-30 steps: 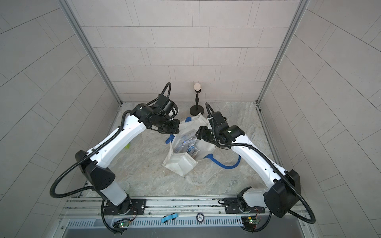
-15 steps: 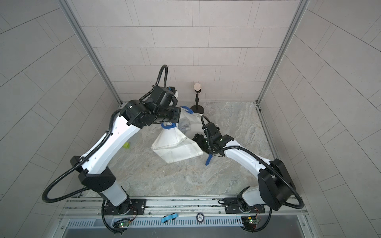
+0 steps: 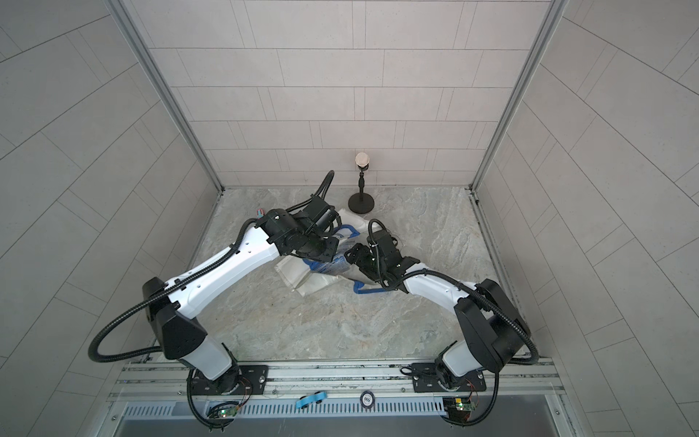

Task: Take out the compass set from the canvas bag
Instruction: Adjust the canvas bag at the center of the board.

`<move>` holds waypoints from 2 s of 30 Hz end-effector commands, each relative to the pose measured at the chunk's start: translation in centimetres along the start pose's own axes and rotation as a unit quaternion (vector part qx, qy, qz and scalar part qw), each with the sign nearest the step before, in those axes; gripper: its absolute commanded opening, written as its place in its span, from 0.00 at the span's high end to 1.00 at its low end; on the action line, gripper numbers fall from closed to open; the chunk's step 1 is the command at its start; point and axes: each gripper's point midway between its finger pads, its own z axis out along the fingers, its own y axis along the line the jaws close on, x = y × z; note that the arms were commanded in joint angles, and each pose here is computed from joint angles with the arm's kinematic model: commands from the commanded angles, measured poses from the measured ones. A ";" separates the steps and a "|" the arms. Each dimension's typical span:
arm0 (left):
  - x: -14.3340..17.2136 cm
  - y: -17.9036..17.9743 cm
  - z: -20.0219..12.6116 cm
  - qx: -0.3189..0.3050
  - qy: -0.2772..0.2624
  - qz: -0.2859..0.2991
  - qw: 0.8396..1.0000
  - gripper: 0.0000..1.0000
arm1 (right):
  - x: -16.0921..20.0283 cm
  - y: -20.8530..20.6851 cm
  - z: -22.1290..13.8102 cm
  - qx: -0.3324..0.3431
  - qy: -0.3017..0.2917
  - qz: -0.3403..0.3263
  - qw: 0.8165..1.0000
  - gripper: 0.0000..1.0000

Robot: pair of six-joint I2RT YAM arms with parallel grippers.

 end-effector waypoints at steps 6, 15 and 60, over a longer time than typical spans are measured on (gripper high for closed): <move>-0.2 -2.6 -2.6 0.023 -0.024 0.000 0.999 1.00 | -3.4 -1.4 0.6 -0.039 -0.072 0.072 0.994 0.23; -2.5 -8.6 -3.5 0.021 -0.064 0.076 0.995 1.00 | -3.5 -1.0 3.4 -0.065 -0.049 0.114 0.990 0.11; -6.2 0.9 -6.7 -0.124 -0.186 0.101 0.969 1.00 | -4.0 3.6 -2.5 -0.053 -0.082 -0.002 0.995 0.40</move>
